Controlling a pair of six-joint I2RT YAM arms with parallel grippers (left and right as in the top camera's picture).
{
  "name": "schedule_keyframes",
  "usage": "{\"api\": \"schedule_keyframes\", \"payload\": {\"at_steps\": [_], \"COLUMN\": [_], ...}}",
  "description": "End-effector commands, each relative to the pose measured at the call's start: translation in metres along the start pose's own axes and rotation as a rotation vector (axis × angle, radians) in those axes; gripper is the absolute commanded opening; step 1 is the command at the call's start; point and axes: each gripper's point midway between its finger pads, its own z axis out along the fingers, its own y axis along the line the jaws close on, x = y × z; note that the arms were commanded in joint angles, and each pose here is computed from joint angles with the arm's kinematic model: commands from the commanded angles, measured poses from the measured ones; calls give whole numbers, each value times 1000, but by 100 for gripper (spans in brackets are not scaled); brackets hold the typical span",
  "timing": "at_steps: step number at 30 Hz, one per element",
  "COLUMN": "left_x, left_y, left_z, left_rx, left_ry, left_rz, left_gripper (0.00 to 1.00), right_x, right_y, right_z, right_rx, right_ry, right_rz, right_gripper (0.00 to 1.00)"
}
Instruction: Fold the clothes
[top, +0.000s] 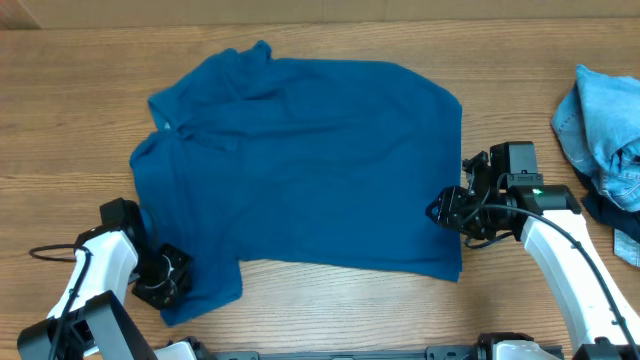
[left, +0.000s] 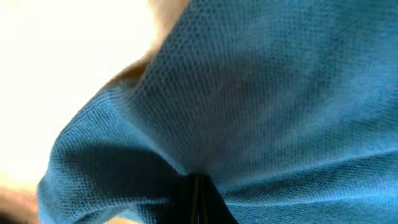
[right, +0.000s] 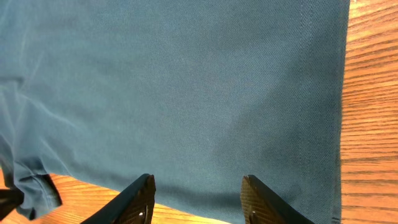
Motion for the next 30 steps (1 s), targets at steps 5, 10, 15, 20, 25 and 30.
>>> {"api": "schedule_keyframes", "payload": {"at_steps": [5,10,15,20,25,30], "left_x": [19,16,-4,-21,-22,-18], "left_y": [25,28,16,-15,-80,-125], "left_z": [-4,-19,-37,-45,-70,-118], "left_rx": [-83,-59,26,171,493,742], "left_ry": [34,-47,-178,-237,-260,-293], "left_rz": [-59,-54,-54,-5,267,428], "left_gripper": [4,4,4,4,4,7], "right_x": [-6,-7,-10,-7,9,20], "right_y": [4,3,-9,-23,-35,-42], "right_z": [-4,-4,-5,1,28,50], "right_rx": [-3,1,72,135,146,142], "right_ry": [-19,-22,-43,-31,76,184], "right_rz": [-13,-13,-11,102,146,125], "right_gripper": [49,50,57,15,4,4]}}
